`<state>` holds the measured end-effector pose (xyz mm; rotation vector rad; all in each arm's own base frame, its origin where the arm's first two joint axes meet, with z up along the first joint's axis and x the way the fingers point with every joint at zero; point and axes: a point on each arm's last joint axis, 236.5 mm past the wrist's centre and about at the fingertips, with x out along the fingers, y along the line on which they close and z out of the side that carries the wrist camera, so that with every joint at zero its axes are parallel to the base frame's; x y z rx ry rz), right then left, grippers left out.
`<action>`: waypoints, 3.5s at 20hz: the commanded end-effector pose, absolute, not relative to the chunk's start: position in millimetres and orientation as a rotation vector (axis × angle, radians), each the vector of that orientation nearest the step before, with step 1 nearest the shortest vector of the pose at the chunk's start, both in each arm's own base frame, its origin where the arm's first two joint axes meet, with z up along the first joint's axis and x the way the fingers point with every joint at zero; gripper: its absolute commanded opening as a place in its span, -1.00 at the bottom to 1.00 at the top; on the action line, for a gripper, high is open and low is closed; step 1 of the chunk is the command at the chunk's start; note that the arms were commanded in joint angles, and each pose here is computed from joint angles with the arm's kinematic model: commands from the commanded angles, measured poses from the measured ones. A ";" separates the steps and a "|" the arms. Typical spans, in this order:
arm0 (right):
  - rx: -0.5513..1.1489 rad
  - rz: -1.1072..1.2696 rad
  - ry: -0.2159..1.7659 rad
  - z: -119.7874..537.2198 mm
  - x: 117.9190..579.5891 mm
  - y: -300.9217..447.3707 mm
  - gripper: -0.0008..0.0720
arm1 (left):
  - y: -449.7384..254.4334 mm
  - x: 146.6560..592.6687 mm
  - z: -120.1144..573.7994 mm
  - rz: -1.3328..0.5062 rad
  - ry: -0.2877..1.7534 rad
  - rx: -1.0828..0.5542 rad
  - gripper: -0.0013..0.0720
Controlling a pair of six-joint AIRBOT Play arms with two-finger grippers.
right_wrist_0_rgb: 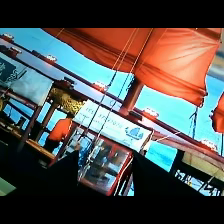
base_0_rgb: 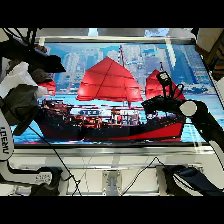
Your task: Fold the shirts.
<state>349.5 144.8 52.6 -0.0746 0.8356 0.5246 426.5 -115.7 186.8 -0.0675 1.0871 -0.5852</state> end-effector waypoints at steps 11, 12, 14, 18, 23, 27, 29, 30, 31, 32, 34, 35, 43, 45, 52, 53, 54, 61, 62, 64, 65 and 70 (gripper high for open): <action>-0.075 0.526 0.837 52.1 349.1 145.2 0.07 | -116.0 426.5 186.7 -0.586 1.087 -0.067 -0.93; -0.074 0.526 0.837 52.2 349.1 145.3 0.07 | -116.0 426.5 186.7 -0.586 1.087 -0.067 -0.93; -0.072 0.526 0.837 52.3 349.0 145.5 0.07 | -116.0 426.6 186.7 -0.586 1.087 -0.067 -0.93; -0.028 0.539 0.834 55.5 348.2 152.0 0.07 | -116.0 426.5 186.7 -0.586 1.087 -0.067 -0.93; 0.040 0.532 0.825 60.5 350.4 157.3 0.07 | -118.6 435.9 192.6 -0.583 1.040 -0.080 -0.93; 0.086 0.549 0.831 63.1 347.6 164.1 0.07 | -118.3 459.8 205.5 -0.549 0.931 -0.099 -0.93; 0.104 0.554 0.832 63.9 347.1 166.6 0.07 | -127.1 475.4 223.9 -0.557 0.835 -0.162 -0.93; 0.113 0.555 0.832 63.9 347.1 167.7 0.07 | -123.7 481.9 226.5 -0.546 0.802 -0.134 -0.92; 0.120 0.555 0.834 62.8 346.8 168.3 0.07 | -108.3 497.2 229.3 -0.489 0.742 -0.059 -0.92; 0.127 0.555 0.838 61.2 346.3 168.6 0.07 | -77.3 511.3 225.3 -0.359 0.726 0.012 -0.76; 0.155 0.556 0.851 57.2 343.8 170.9 0.07 | -6.4 521.0 217.5 -0.083 0.749 0.159 -0.09; 0.192 0.546 0.860 55.6 343.1 172.2 0.07 | 33.6 516.9 216.5 0.043 0.781 0.291 0.14; 0.410 0.638 1.070 2.4 302.2 243.4 0.07 | 202.7 493.7 69.6 0.444 1.109 -0.038 0.17; 0.436 0.629 1.111 -7.7 293.2 262.3 0.07 | 204.3 474.9 13.7 0.402 1.256 -0.019 0.28; 0.499 0.619 1.104 -3.2 289.7 281.4 0.07 | 194.5 452.5 -76.0 0.362 1.476 -0.045 0.77; 0.509 0.614 1.094 -1.8 292.3 281.5 0.07 | 193.3 449.8 -81.1 0.359 1.495 -0.049 0.77; 0.515 0.607 1.081 -0.5 295.7 281.2 0.07 | 192.2 447.6 -84.7 0.357 1.510 -0.052 0.77; 0.520 0.552 0.969 7.6 322.3 272.8 0.07 | 114.0 473.9 -61.8 0.097 1.475 -0.232 -0.93; 0.509 0.549 0.962 7.2 324.0 271.0 0.07 | 83.9 485.0 -48.4 0.005 1.449 -0.264 -0.93; 0.473 0.542 0.952 5.3 327.5 264.8 0.06 | 16.6 502.5 -14.9 -0.179 1.393 -0.287 -0.93; 0.453 0.530 0.945 3.6 331.5 258.2 0.02 | -22.2 507.7 4.0 -0.266 1.363 -0.273 -0.93; 0.427 0.426 0.936 -4.6 355.3 208.0 0.02 | -224.6 477.9 66.5 -0.635 1.237 -0.037 -0.93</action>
